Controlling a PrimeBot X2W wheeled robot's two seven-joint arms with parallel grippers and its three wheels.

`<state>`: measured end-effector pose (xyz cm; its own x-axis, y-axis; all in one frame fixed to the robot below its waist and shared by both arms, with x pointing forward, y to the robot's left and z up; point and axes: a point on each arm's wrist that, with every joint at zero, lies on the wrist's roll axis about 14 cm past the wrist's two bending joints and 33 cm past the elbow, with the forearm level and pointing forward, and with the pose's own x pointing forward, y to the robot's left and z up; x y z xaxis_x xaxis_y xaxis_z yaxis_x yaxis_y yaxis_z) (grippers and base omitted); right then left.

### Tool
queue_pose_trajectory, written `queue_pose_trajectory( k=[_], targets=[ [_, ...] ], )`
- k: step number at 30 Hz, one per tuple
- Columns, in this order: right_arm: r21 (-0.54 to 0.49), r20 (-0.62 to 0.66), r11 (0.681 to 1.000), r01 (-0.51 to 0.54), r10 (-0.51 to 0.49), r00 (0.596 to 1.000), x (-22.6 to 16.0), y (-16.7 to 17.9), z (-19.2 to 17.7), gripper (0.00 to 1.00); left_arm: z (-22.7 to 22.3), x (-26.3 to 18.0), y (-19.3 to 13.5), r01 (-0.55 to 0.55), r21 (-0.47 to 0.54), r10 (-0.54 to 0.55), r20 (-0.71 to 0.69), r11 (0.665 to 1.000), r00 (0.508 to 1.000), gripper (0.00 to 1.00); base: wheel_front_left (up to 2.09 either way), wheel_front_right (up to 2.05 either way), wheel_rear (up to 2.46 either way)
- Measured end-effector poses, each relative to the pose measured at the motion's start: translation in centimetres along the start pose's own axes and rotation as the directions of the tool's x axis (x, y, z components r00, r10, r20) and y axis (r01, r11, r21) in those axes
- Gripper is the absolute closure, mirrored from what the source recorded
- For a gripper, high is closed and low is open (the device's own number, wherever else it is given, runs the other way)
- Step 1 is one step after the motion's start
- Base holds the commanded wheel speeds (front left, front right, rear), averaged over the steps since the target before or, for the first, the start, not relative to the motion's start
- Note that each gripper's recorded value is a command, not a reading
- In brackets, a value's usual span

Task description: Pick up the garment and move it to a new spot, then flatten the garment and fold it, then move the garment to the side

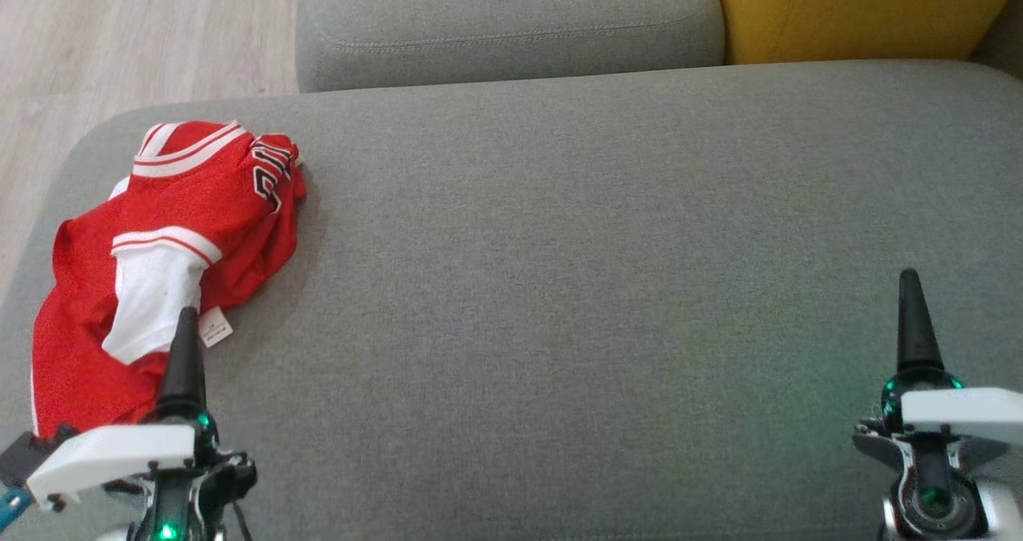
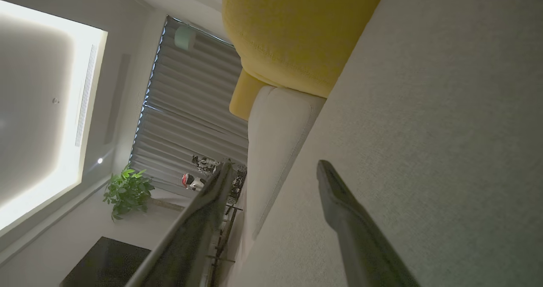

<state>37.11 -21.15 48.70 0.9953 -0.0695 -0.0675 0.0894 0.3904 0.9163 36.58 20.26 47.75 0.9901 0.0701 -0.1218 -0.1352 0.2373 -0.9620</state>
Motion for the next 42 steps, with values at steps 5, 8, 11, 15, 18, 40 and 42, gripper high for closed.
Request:
queue_pose_trajectory(
  k=[5,8,11,15,18,40,42],
  targets=[
    [-0.103,0.000,0.994,-0.041,0.042,0.999,0.4,1.4,-0.1,0.00,0.0,0.2,-1.5,0.033,0.083,-0.034,0.006,0.996,0.999,0.00,0.00,0.00,0.00],
    [-0.172,-0.005,0.983,-0.062,0.062,0.998,0.4,2.1,-0.3,0.00,0.0,0.5,-2.7,0.059,0.135,-0.061,0.013,0.989,0.998,0.00,0.00,0.00,0.00],
    [-0.250,-0.012,0.964,-0.085,0.084,0.996,0.5,2.7,-0.5,0.00,-0.3,0.6,-3.7,0.085,0.195,-0.089,0.009,0.977,0.996,0.00,0.00,0.00,0.00],
    [-0.335,-0.023,0.935,-0.118,0.117,0.993,0.5,3.8,-0.7,0.00,-0.9,0.6,-4.6,0.114,0.281,-0.118,-0.003,0.953,0.993,0.00,0.00,0.00,0.00],
    [-0.392,-0.033,0.909,-0.139,0.137,0.990,0.6,4.4,-1.0,0.00,-1.7,0.5,-5.0,0.133,0.344,-0.132,-0.024,0.929,0.991,0.00,0.00,0.00,0.00],
    [-0.711,-0.058,0.684,-0.162,0.173,0.983,0.1,4.9,-1.8,0.00,-6.4,-0.1,-5.3,0.200,0.789,-0.132,-0.151,0.581,0.980,0.00,0.00,0.00,0.00],
    [-0.733,-0.064,0.661,-0.160,0.166,0.984,0.0,4.7,-1.9,0.00,-6.6,-0.2,-5.2,0.197,0.811,-0.131,-0.150,0.551,0.980,0.00,0.00,0.00,0.00]
  ],
)
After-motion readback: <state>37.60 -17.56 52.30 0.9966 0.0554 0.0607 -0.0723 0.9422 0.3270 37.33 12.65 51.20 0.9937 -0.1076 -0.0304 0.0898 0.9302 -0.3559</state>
